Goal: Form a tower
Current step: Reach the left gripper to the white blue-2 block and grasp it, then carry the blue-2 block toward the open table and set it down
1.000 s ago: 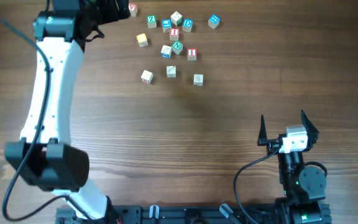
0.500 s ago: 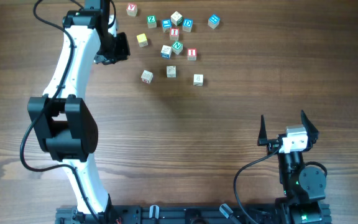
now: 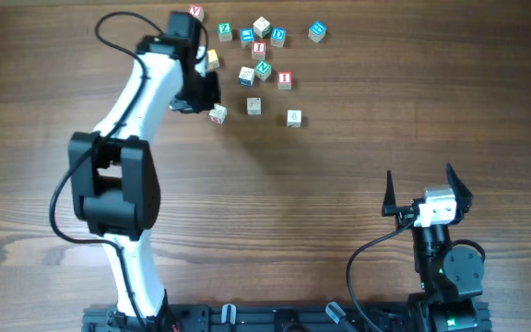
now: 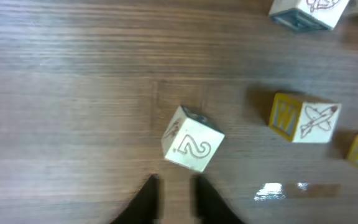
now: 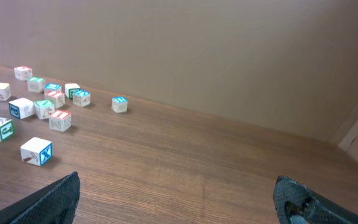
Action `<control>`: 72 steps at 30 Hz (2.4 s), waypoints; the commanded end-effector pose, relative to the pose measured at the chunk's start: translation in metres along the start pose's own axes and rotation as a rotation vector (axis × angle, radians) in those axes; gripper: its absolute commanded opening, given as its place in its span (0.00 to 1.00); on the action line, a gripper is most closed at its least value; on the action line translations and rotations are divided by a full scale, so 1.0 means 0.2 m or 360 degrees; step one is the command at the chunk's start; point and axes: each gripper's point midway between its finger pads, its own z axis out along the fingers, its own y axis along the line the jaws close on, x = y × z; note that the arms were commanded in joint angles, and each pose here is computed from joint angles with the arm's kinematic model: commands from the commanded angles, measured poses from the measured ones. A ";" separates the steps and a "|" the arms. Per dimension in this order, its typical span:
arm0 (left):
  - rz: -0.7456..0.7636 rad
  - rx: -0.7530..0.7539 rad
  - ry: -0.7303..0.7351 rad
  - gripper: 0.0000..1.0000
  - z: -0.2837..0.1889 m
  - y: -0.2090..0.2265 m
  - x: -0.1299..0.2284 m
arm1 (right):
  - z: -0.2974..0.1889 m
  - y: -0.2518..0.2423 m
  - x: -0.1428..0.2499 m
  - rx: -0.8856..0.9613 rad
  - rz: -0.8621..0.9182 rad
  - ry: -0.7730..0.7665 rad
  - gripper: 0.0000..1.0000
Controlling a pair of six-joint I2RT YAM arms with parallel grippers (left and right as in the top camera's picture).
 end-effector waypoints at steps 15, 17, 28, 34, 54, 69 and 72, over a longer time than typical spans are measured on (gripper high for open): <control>0.0197 -0.0128 -0.0134 0.63 0.22 -0.05 0.03 | 0.00 0.02 -0.01 -0.0029 -0.0009 -0.0016 1.00; 0.0197 -0.0128 -0.0133 0.50 0.22 -0.05 0.03 | 0.00 0.02 -0.01 -0.0029 -0.0009 -0.0016 1.00; 0.0191 -0.0144 -0.0138 0.38 0.22 -0.04 0.02 | 0.00 0.02 -0.01 -0.0029 -0.0009 -0.0016 0.99; 0.0191 -0.0148 -0.0124 0.37 0.22 -0.04 0.04 | 0.00 0.02 -0.01 -0.0029 -0.0008 -0.0016 1.00; -0.0144 -0.0032 -0.0379 0.22 -0.89 -0.01 0.38 | 0.00 0.02 -0.01 -0.0029 -0.0009 -0.0016 1.00; -0.0572 -0.0078 -0.0273 0.23 0.14 0.03 0.62 | 0.00 0.02 -0.01 -0.0029 -0.0008 -0.0016 1.00; -0.0533 -0.0057 -0.0276 0.24 0.19 -0.03 0.63 | 0.00 0.02 -0.01 -0.0029 -0.0009 -0.0016 1.00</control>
